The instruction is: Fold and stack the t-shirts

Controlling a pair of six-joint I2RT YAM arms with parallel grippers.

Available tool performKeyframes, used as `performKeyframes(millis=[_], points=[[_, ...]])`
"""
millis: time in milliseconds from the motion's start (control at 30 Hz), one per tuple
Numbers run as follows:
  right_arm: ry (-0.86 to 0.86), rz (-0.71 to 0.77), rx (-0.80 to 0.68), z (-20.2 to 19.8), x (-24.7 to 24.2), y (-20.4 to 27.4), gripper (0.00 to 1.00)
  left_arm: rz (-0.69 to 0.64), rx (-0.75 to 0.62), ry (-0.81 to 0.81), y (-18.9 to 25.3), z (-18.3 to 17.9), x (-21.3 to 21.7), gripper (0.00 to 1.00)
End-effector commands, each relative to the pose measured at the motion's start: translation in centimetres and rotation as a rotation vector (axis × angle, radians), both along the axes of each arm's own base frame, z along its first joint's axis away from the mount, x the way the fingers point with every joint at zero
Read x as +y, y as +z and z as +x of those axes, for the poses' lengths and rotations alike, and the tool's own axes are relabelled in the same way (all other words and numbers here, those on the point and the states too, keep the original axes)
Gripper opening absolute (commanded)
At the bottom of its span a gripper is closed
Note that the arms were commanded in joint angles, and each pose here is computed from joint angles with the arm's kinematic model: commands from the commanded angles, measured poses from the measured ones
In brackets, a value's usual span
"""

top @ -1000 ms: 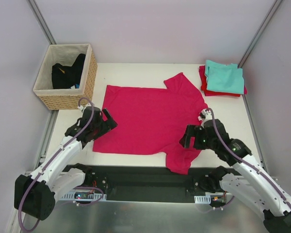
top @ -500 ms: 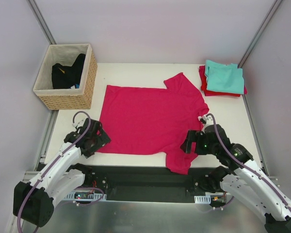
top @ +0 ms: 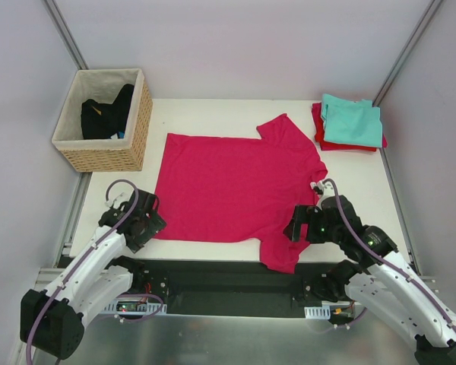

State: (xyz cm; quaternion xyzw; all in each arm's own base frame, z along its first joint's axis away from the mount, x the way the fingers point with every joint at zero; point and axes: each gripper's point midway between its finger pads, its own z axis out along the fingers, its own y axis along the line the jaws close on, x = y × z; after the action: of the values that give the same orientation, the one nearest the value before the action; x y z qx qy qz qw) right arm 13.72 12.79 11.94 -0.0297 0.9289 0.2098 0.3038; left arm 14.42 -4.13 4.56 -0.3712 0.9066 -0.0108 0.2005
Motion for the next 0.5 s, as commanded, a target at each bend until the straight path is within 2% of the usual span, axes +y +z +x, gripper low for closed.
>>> performKeyframes(millis=[0,67,100,267,467], points=[[0.023,-0.002,-0.019,-0.1,0.0,0.9,0.96,0.07,0.047,0.068,-0.8,-0.8,1.6,0.73],[0.026,-0.002,-0.022,-0.1,0.0,0.9,0.96,0.083,0.053,0.081,-1.0,-0.8,1.9,0.67],[0.026,-0.002,-0.02,-0.1,0.0,0.9,0.96,0.087,0.054,0.087,-1.2,-0.7,2.0,0.58],[0.033,-0.001,-0.012,-0.3,0.1,0.7,0.96,0.08,0.072,0.127,-2.1,-0.5,2.7,0.41],[0.053,-0.011,0.001,-0.6,0.1,0.6,0.96,0.065,0.087,0.144,-2.5,0.3,2.9,0.39]])
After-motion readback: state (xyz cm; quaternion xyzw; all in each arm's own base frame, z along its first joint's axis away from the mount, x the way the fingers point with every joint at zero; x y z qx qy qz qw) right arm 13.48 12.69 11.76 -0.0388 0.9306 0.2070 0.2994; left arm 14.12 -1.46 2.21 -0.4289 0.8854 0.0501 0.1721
